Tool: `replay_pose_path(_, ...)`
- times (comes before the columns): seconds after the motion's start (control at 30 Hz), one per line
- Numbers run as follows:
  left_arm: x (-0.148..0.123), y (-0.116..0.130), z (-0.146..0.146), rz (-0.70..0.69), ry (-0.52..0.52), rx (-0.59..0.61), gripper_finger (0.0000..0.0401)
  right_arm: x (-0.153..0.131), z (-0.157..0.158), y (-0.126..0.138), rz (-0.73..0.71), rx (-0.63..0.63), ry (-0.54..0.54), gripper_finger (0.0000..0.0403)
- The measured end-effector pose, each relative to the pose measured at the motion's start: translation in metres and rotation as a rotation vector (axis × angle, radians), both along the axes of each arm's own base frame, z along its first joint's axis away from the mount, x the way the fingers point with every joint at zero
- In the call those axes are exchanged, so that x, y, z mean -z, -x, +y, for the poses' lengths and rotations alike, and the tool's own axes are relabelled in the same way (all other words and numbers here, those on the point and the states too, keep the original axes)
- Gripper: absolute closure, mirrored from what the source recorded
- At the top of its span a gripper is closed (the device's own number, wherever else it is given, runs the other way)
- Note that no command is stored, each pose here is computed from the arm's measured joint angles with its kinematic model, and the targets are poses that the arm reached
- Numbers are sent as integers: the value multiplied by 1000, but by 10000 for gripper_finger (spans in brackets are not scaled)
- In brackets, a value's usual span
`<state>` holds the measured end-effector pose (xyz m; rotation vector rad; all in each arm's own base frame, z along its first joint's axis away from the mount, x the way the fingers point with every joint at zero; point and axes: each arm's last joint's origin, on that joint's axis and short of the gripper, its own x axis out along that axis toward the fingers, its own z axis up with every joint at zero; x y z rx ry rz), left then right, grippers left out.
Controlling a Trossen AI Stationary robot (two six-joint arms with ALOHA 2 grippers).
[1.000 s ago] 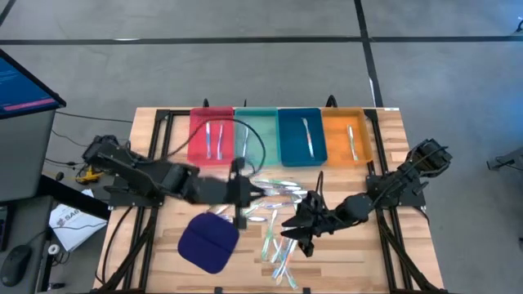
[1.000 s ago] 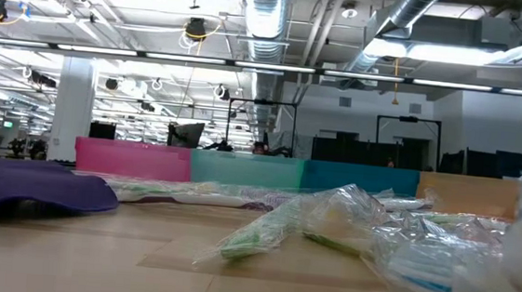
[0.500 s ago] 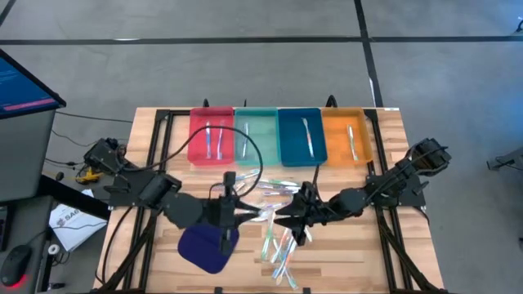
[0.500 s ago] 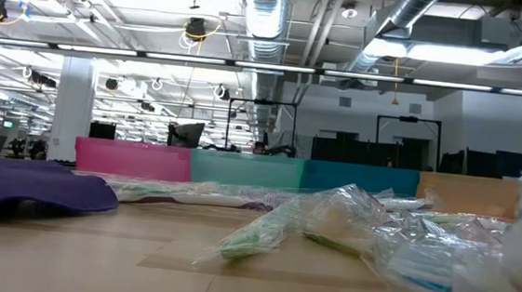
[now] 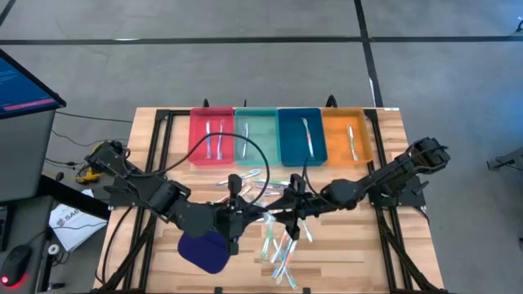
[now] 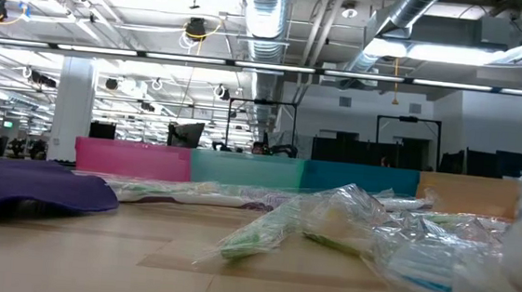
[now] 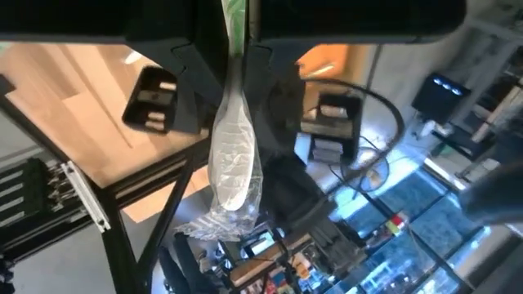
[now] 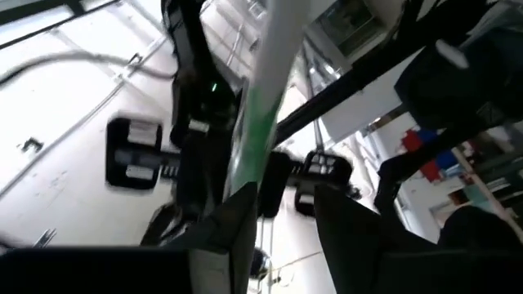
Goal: Pick & Place Toothbrushes
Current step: Put the green toothbrush into the orange bin
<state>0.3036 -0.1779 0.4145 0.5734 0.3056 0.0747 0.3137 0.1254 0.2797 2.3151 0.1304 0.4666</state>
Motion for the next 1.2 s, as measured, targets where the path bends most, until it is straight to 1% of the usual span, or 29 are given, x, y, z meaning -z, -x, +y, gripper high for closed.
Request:
replay_pose_path(0.2,0,0,0,1,-9,-1,394,2,-15,-7,30,31,10,284)
replay_pose_path(0.37,0,0,0,-1,-5,-12,393,1,-26,-10,6,75,29,284)
replay_pose_path(0.53,0,0,1,0,-6,-15,393,1,-26,-10,7,49,41,284)
replay_pose_path(0.73,0,-5,9,0,-6,-42,393,1,-26,-10,7,46,43,284)
replay_pose_path(0.83,0,-5,9,3,2,-22,393,1,-26,-10,6,43,44,284)
replay_pose_path(1.03,9,-11,9,34,-6,-6,393,1,-26,-10,8,43,49,284)
replay_pose_path(1.2,11,-14,15,35,-6,-25,393,1,-26,-10,6,45,57,284)
